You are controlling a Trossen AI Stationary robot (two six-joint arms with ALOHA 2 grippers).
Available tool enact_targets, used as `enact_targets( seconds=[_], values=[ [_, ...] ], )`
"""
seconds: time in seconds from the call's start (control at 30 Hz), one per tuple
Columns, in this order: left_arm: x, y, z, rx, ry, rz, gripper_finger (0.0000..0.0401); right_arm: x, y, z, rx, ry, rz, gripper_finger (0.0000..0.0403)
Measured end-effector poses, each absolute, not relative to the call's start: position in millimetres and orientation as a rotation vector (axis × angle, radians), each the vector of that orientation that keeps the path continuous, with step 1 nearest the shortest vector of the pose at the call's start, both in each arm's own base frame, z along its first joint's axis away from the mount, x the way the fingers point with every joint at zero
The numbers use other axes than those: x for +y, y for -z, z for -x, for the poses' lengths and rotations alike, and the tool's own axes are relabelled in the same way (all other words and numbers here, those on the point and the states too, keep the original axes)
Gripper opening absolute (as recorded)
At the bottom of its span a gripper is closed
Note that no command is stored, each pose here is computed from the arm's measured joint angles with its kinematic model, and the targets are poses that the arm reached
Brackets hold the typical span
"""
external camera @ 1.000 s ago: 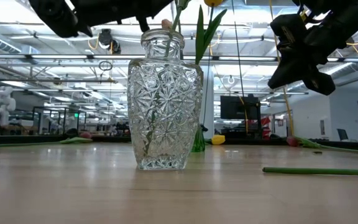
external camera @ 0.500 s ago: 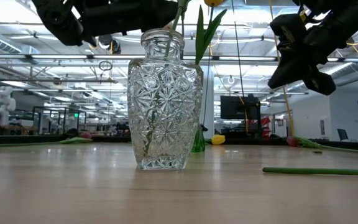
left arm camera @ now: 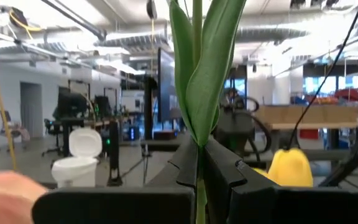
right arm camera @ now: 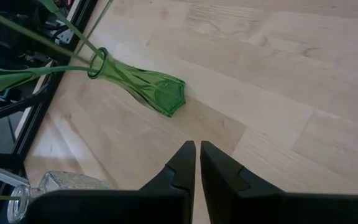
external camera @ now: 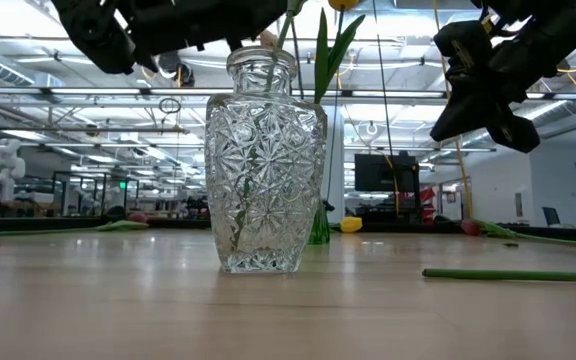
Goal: Sort flowers into vase by color
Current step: Put the white flower into the green vase
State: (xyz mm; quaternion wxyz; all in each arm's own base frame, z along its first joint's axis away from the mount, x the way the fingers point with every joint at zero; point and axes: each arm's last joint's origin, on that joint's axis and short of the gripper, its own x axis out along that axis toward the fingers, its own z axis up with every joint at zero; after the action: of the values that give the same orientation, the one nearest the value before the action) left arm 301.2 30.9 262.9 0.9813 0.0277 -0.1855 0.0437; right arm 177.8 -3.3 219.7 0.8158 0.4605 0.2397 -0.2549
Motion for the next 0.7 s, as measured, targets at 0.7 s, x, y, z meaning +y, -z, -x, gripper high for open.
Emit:
enact_targets(
  seconds=[0.7],
  values=[
    [32, -233, -308, -0.059, -0.084, -0.036, 0.0011, -3, -220, -178, 0.515, 0.541, -0.971, 0.0018]
  ],
)
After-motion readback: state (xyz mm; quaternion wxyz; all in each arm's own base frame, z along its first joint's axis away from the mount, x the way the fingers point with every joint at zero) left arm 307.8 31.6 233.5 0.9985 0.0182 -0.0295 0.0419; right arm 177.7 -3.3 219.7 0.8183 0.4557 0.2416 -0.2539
